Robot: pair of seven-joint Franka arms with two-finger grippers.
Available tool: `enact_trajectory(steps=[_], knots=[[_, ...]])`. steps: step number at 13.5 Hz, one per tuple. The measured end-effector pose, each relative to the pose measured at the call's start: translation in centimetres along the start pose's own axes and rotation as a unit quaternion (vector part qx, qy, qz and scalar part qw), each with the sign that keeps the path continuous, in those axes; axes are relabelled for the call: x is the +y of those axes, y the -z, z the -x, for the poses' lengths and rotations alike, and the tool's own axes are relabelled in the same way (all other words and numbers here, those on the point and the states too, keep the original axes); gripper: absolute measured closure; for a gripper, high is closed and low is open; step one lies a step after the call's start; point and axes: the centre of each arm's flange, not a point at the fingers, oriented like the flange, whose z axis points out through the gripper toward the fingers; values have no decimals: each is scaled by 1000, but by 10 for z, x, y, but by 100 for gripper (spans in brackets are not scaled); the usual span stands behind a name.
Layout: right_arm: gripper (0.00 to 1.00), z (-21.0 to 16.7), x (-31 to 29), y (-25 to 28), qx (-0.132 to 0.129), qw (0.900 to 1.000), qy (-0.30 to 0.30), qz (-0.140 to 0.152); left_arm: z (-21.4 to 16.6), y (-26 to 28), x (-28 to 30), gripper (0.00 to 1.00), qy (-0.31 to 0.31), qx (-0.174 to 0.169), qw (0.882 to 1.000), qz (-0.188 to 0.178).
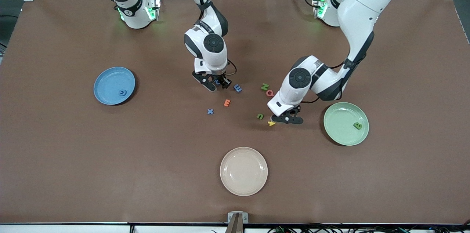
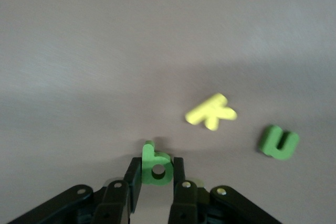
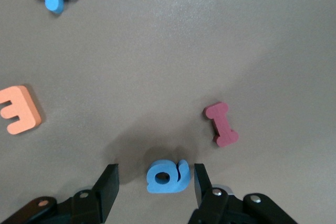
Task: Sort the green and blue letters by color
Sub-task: 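Grasp the green b with the left gripper while the right grasps blue a, then place b on the green plate while the right gripper places a on blue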
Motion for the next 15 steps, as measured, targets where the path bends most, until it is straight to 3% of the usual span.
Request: enact_trajectory(steps=[6, 10, 12, 15], knots=[[39, 0, 2, -3, 0, 1000, 0, 4, -47, 73, -118, 72, -14, 24, 999, -38], [48, 0, 1, -2, 0, 1000, 0, 2, -53, 66, -201, 72, -18, 4, 999, -48], [64, 0, 0, -1, 1, 1000, 0, 0, -49, 58, -229, 72, -13, -7, 999, -49], [64, -1, 0, -1, 0, 1000, -1, 4, -47, 51, -263, 72, -10, -15, 999, -51]])
